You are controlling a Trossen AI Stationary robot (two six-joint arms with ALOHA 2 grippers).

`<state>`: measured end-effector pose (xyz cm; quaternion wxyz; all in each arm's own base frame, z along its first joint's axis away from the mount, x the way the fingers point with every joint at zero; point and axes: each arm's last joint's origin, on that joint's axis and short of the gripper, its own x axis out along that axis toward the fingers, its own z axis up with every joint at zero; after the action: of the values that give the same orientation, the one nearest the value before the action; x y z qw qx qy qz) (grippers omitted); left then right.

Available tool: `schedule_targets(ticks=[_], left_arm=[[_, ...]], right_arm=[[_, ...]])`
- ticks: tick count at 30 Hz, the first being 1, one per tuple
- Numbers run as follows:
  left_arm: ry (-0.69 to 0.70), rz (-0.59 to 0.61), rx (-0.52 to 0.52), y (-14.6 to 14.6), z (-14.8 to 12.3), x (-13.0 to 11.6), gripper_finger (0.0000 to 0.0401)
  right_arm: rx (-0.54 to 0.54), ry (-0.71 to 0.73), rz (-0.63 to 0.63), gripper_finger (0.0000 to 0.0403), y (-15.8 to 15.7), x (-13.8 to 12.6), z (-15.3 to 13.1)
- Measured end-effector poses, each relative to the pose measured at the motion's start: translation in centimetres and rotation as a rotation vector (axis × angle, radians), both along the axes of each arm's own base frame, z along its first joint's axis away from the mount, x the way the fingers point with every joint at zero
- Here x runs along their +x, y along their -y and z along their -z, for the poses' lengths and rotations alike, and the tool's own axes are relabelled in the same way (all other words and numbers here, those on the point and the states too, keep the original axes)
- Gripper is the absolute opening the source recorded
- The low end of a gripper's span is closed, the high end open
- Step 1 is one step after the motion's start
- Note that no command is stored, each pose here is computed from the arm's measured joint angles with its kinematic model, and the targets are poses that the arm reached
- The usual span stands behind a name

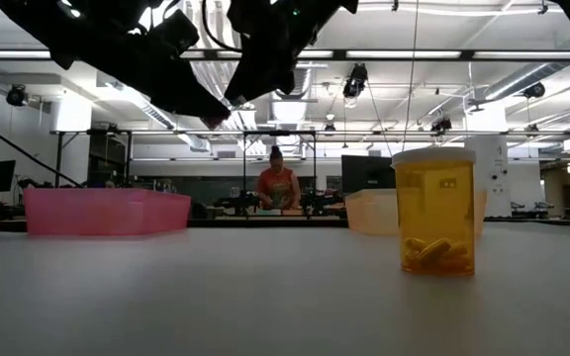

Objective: Pick and place medicine bottles into bin by pill shape (circle, oval)
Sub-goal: Put the blue capsule bottle into the pink bin

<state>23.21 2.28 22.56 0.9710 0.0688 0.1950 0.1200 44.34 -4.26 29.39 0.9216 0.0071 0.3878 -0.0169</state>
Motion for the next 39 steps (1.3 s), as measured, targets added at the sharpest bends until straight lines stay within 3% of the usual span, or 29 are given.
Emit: schedule_targets(ticks=[5, 16, 26, 31, 35, 39], left_arm=[[0.001, -0.001, 0.002, 0.0, 0.0, 0.0, 0.0176], [0.0, 0.0, 0.005, 0.0, 0.0, 0.0, 0.0062], [0.0, -0.007, 0.006, 0.0, 0.0, 0.0, 0.0091], [-0.024, -0.119, 0.045, -0.5, 0.0, -0.4, 0.0093], [-0.108, -0.307, 0.09, -1.7, 0.4, -1.3, 0.0094], [-0.206, -0.496, 0.058, -3.5, 0.1, -2.6, 0.0094]], right_arm=[[-0.002, 0.016, -0.001, 0.0112, 0.0, 0.1, -0.2], [-0.008, 0.018, -0.003, 0.0117, 0.0, 0.1, -0.2], [-0.023, 0.029, 0.033, 0.0202, 0.6, -0.8, -1.5], [-0.063, 0.031, 0.113, 0.022, 1.3, -3.3, -4.5], [-0.077, -0.007, 0.191, 0.0219, 1.4, -5.8, -6.4], [-0.084, -0.069, 0.254, 0.022, 1.2, -8.2, -7.6]])
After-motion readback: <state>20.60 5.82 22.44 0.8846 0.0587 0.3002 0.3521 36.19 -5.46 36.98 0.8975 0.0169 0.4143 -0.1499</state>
